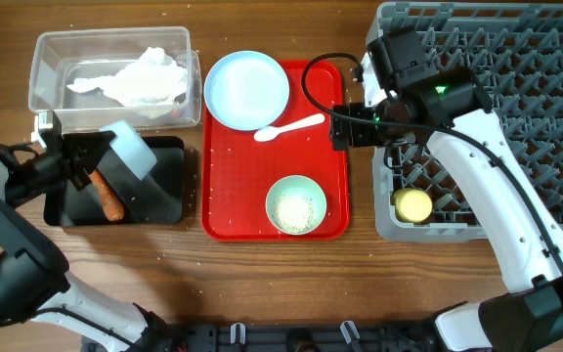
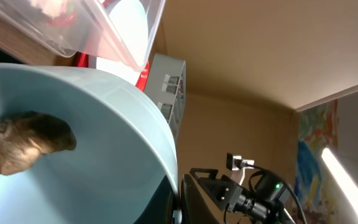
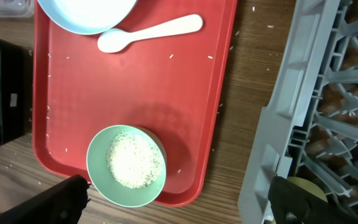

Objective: Sort waste into correct bins and load items into the dishwasher rack
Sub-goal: 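Grasp the small blue bowl and tip its food onto the black tray, then set the empty blue bowl back on the red tray with the left gripper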

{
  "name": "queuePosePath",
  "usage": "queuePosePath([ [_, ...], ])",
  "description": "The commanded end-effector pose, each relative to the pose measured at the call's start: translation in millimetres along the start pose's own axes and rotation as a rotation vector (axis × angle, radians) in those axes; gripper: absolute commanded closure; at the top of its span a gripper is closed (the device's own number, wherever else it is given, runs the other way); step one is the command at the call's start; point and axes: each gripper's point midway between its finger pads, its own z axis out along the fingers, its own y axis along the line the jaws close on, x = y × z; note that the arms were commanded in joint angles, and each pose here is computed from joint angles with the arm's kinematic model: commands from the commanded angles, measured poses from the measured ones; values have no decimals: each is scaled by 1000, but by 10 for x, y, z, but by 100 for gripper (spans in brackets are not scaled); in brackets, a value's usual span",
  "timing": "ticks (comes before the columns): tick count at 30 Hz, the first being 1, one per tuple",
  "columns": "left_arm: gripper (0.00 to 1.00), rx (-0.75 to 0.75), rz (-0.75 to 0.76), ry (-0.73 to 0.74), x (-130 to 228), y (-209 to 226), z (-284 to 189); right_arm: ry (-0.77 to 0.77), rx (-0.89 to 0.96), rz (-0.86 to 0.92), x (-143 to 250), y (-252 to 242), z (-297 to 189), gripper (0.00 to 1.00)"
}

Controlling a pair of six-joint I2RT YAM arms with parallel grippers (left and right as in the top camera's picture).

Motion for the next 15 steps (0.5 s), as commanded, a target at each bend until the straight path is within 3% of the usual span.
queuePosePath([
  [1, 96, 167, -126, -9, 118, -297, 3, -13, 40, -24, -51, -54, 5, 4],
  [5, 96, 52, -45, 27, 183, -94, 11, -18, 39, -28, -63, -51, 4, 4],
  [11, 96, 53, -5, 37, 174, -170, 52, -20, 38, -47, -71, -49, 4, 3],
  [15, 96, 40, 286, 160, 458, -687, 399, -21, 37, -46, -72, -48, 4, 3],
])
